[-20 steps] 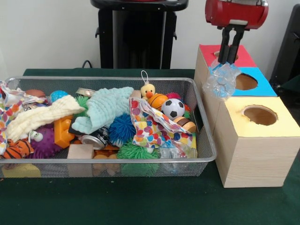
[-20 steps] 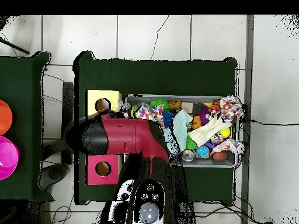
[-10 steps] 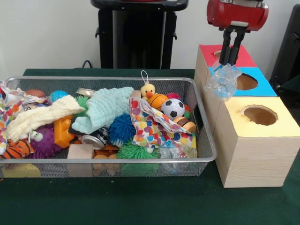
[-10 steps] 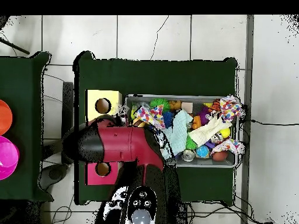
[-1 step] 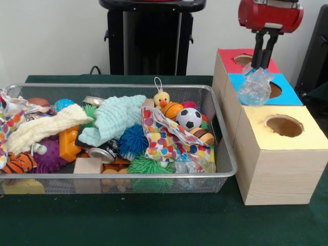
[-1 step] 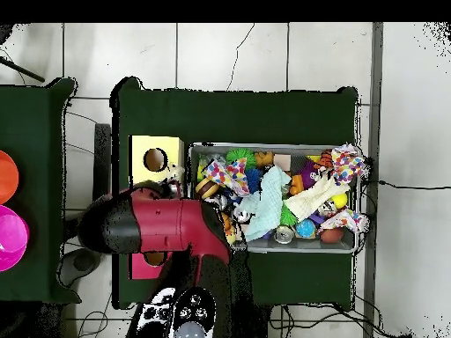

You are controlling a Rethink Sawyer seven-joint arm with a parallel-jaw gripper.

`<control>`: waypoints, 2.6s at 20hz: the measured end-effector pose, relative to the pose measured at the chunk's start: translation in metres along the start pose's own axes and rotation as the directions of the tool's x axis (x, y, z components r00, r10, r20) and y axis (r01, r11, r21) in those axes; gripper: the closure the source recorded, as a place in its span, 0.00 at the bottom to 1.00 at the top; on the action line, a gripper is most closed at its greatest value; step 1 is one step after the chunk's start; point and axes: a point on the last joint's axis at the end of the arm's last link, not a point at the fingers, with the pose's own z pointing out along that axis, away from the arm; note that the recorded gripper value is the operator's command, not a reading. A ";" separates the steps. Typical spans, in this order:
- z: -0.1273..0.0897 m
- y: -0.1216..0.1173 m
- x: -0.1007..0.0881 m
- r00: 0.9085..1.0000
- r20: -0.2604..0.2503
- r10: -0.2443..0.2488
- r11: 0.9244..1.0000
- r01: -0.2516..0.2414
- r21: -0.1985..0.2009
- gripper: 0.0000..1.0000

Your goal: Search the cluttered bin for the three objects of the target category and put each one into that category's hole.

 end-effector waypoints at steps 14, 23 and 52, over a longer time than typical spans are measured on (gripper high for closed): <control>0.001 0.009 0.026 0.999 -0.035 0.020 1.000 -0.020 -0.008 1.00; 0.006 0.015 0.038 1.000 -0.010 0.014 1.000 -0.014 0.009 1.00; 0.010 0.040 0.051 1.000 -0.008 -0.021 0.999 0.021 0.042 1.00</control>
